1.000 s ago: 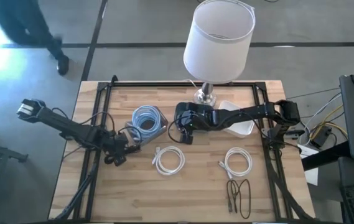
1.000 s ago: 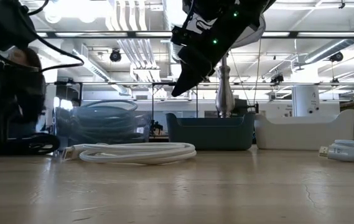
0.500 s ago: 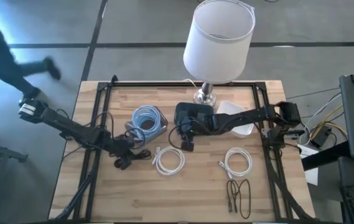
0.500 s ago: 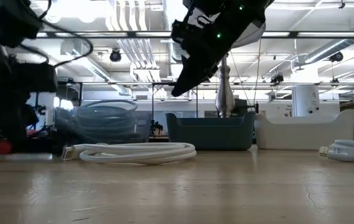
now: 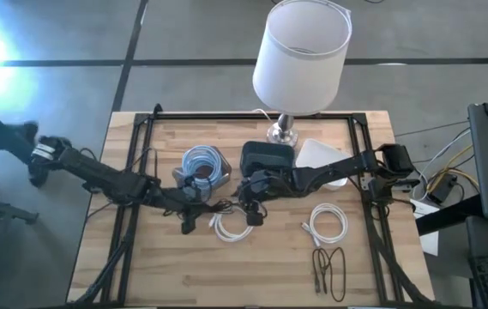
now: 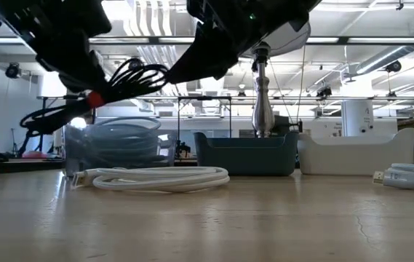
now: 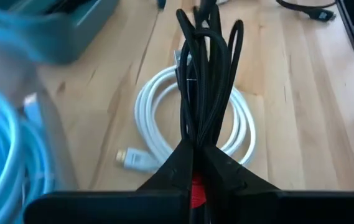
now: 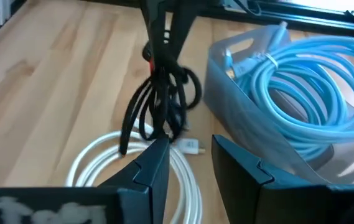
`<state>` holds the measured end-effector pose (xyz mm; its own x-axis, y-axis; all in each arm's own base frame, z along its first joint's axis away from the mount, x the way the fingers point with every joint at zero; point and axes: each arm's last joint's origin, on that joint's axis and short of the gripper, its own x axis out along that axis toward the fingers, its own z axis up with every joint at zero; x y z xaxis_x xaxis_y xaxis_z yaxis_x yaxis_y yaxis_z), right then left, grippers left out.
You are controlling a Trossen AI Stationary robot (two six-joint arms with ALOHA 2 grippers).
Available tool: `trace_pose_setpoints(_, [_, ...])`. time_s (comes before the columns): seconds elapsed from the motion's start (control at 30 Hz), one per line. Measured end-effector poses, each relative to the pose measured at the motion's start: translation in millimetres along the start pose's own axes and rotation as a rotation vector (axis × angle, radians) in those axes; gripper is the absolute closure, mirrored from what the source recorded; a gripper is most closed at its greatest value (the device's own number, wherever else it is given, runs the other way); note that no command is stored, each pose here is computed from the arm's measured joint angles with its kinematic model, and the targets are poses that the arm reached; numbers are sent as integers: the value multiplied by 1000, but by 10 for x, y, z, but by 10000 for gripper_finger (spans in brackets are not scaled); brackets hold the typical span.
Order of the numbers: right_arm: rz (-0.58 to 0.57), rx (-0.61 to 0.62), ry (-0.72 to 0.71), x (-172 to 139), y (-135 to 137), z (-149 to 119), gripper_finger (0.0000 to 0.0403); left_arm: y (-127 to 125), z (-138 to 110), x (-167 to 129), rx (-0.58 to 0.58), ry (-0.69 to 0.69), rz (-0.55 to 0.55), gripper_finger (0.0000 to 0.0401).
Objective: Pick & Place USB Port
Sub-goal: Put the left black USB cable into the blue bin
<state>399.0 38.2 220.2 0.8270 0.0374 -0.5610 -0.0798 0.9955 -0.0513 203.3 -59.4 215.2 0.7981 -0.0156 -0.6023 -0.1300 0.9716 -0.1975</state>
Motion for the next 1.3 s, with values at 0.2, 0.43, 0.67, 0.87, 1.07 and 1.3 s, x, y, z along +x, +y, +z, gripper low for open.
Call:
trace_pose_setpoints(0.2, [18,-53,-1,1,87,-2,287,-94,106,172,113,38,16,379])
trace_pose_setpoints(0.43, [26,-73,1,2,122,-5,299,-173,182,340,169,75,29,377])
trace_pose_setpoints(0.67, [28,-74,19,5,124,-24,343,-235,295,373,215,66,21,376])
trace_pose_setpoints(0.87, [29,-70,45,4,124,-49,386,-247,321,363,212,60,14,376])
trace_pose_setpoints(1.07, [27,-69,47,4,122,-51,387,-246,311,382,212,65,20,375])
trace_pose_setpoints(1.3, [8,-13,47,5,117,-51,388,-240,327,382,211,38,61,340])
